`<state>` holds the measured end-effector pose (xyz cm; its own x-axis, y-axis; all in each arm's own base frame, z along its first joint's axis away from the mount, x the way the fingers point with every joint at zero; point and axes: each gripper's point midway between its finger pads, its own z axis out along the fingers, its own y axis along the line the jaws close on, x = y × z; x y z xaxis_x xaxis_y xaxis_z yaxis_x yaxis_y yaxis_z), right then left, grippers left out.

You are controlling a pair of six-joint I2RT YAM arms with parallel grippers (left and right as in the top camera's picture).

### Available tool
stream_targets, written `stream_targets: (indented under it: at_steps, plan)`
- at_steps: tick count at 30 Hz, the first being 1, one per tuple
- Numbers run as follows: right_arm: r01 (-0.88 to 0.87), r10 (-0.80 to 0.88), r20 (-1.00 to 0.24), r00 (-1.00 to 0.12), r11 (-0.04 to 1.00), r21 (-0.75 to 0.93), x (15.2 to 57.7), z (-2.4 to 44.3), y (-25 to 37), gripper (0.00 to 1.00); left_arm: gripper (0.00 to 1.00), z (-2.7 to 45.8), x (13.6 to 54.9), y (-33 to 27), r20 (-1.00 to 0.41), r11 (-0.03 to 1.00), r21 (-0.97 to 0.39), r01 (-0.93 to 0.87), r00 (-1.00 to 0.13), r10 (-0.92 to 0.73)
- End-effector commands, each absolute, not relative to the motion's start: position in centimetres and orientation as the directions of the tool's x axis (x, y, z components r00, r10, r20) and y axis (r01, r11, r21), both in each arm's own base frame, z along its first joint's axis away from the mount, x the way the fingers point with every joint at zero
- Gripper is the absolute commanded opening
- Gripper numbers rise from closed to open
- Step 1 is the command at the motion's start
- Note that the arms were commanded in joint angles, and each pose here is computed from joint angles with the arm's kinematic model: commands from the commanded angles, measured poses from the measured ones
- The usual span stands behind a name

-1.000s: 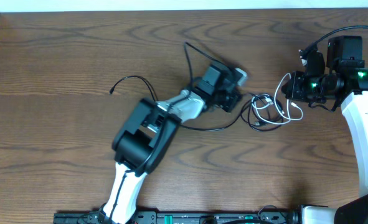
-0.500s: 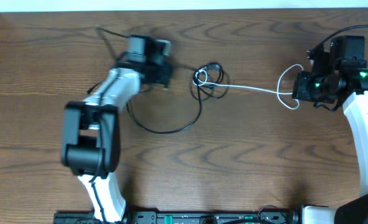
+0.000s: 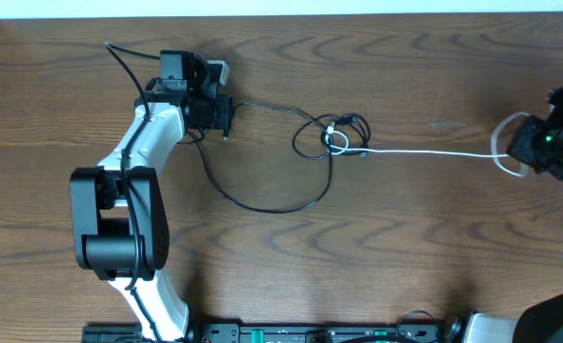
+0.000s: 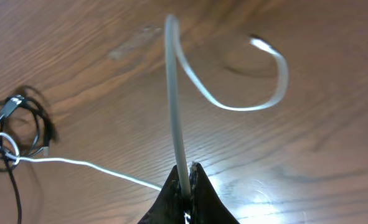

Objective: Untangle cables

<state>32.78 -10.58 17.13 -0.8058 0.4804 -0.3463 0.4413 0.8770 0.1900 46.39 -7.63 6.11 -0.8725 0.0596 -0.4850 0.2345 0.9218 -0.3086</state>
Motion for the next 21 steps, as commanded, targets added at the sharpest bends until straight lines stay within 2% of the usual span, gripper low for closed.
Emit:
stream_targets:
  at_steps: [1,12,21]
  plan:
    - [0.553,0.558,-0.378,-0.739,0.823,0.132,31.7,18.0,-13.6,0.01,0.07,7.9,47.0,-6.3,-0.521,0.931,-0.284,0.230,-0.852,0.051]
    - [0.716,0.715,-0.342,-0.610,0.682,0.149,28.3,17.6,-18.5,0.01,0.08,9.9,47.0,3.0,-0.546,0.960,-0.274,0.055,-0.831,-0.108]
    - [0.786,0.791,-0.293,-0.537,0.596,0.168,26.7,16.5,-20.2,0.01,0.07,9.5,44.8,11.2,-0.513,0.950,-0.284,-0.131,-0.816,-0.266]
